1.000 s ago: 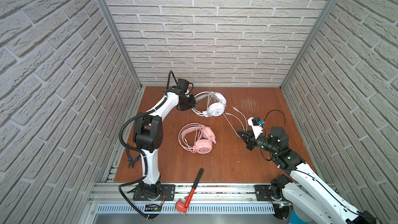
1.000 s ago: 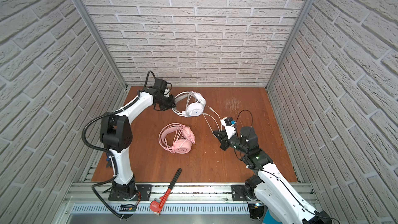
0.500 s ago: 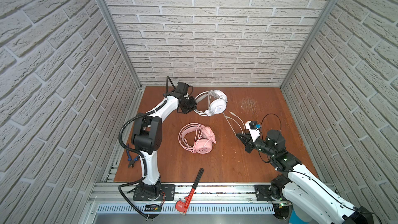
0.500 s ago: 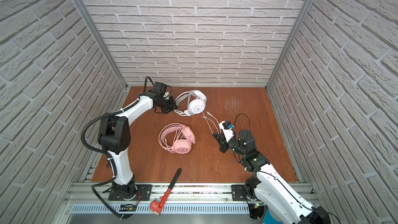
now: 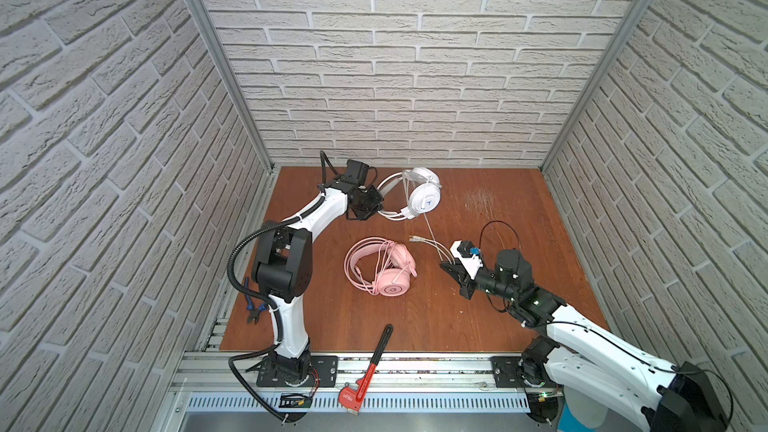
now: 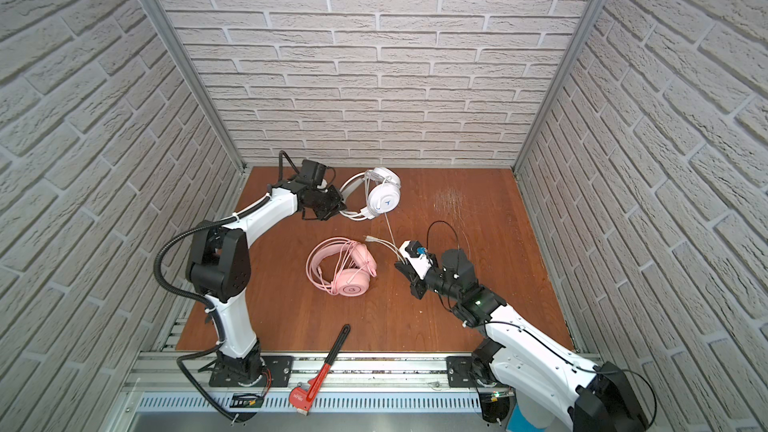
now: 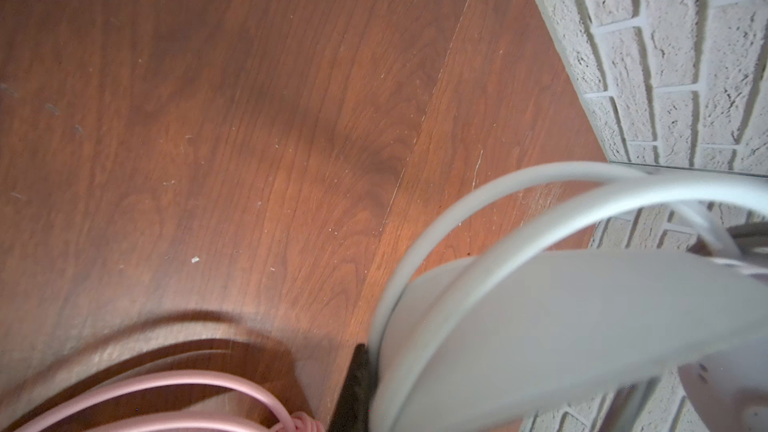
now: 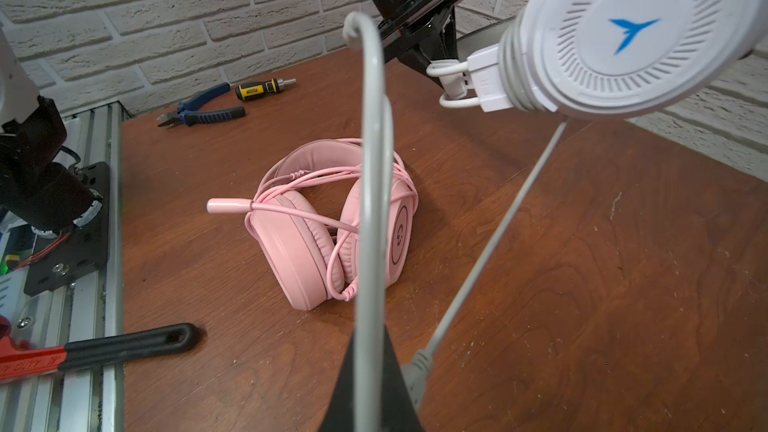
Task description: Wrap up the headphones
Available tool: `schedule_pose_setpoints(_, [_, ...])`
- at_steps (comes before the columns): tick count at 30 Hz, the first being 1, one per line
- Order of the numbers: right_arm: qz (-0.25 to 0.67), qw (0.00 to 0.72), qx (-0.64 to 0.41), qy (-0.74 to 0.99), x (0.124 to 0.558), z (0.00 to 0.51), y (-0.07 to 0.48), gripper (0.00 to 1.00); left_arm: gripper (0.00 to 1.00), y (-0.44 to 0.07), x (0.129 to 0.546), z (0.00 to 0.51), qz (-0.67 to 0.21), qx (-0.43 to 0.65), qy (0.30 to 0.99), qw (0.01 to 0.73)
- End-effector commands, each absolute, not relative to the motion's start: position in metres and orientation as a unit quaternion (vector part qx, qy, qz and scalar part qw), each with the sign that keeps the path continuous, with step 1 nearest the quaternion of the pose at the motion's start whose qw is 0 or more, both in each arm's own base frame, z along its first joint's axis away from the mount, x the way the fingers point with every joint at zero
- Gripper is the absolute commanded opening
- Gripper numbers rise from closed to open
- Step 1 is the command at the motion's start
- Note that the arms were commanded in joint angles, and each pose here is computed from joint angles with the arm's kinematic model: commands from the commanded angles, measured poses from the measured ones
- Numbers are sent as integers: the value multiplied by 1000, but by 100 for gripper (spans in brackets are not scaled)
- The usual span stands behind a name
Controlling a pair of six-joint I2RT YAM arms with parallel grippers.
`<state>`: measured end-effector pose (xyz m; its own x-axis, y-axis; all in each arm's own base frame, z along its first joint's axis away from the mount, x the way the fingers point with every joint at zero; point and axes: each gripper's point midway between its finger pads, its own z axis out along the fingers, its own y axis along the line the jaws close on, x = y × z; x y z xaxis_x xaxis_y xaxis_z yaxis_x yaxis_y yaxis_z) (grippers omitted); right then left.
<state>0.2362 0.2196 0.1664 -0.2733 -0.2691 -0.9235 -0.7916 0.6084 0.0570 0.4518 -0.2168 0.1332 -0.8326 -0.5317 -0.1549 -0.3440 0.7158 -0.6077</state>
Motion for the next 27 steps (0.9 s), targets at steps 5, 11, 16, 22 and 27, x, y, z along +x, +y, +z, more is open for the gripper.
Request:
schedule_pose_setpoints(5, [303,485,-403,715,234,189,252,6,0,-214,497,188,-278,-266,879,283])
schedule_pose_setpoints(11, [327,499,-394,700,249,212,268,6,0,-223,489,173,-243,-250,895,279])
schedule_pose_setpoints(16, [337,504,-374,702,267,234,279,6,0,-232,480,162,-216,-227,909,273])
schedule_pose_setpoints(22, [331,531,-310,715,294,258,269,6,0,-238,471,157,-208,-207,917,271])
schedule_pose_setpoints(27, [327,548,-266,723,313,271,259,7,0,-251,462,158,-200,-180,924,272])
